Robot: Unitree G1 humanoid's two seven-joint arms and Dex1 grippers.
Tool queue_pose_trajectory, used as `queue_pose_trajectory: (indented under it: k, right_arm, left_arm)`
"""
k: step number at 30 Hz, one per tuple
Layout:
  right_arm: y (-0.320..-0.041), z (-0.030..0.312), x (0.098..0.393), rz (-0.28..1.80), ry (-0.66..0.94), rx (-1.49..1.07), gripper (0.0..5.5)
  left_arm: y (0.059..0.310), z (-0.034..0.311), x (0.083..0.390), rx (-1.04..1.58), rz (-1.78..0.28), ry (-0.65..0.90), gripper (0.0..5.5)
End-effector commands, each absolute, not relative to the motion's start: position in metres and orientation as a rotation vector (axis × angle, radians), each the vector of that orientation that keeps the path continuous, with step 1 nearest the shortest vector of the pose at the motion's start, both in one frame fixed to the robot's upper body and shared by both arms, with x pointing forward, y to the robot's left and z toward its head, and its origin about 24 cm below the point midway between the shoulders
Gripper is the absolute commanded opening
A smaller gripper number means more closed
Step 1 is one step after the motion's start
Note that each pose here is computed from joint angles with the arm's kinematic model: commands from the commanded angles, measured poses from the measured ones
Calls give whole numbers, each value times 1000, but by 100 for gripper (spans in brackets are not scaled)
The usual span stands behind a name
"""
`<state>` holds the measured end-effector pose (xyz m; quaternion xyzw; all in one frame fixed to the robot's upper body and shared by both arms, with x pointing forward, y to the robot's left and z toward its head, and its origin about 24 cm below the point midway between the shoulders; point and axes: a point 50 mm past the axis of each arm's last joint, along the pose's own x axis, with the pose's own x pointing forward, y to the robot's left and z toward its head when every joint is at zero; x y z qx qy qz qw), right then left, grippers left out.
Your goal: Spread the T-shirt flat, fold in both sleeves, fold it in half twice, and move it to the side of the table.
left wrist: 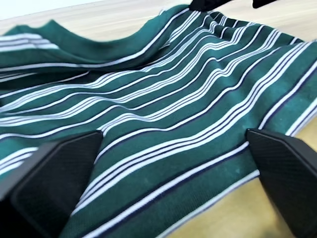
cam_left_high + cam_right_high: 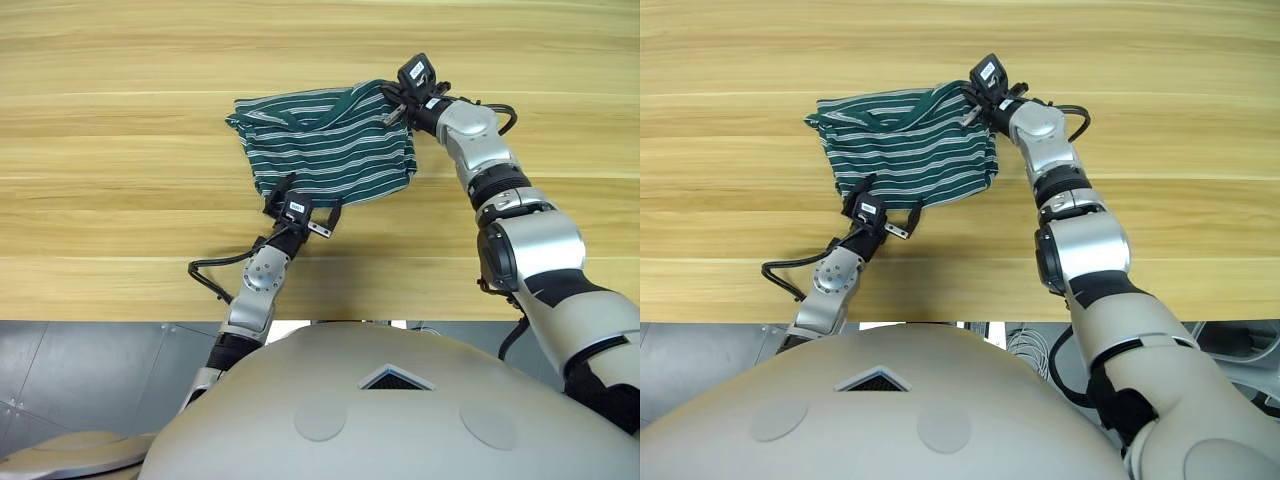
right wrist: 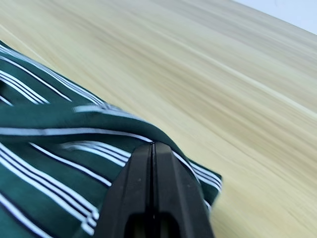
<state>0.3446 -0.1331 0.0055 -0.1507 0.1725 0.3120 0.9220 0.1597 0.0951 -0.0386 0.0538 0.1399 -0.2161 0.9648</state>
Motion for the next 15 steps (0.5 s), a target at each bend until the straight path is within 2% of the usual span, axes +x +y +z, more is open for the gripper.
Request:
queue_pose_trajectory:
  k: [1, 4, 8, 11, 15]
  right_arm:
    - [-132, 17, 348, 672, 269, -322, 3]
    - [-126, 24, 342, 758, 179, -262, 3]
    - [-126, 30, 326, 823, 102, -186, 3]
    - [-122, 25, 310, 823, 133, -157, 3]
    - [-99, 6, 274, 837, 224, -115, 3]
  left_arm:
    - [98, -50, 148, 114, -425, 371, 524]
    - [95, -33, 156, 30, -405, 272, 524]
    - [89, 12, 165, -152, -427, 0, 524]
    - [91, 42, 163, -313, -441, -178, 524]
    - [114, 68, 162, -410, -374, -373, 524]
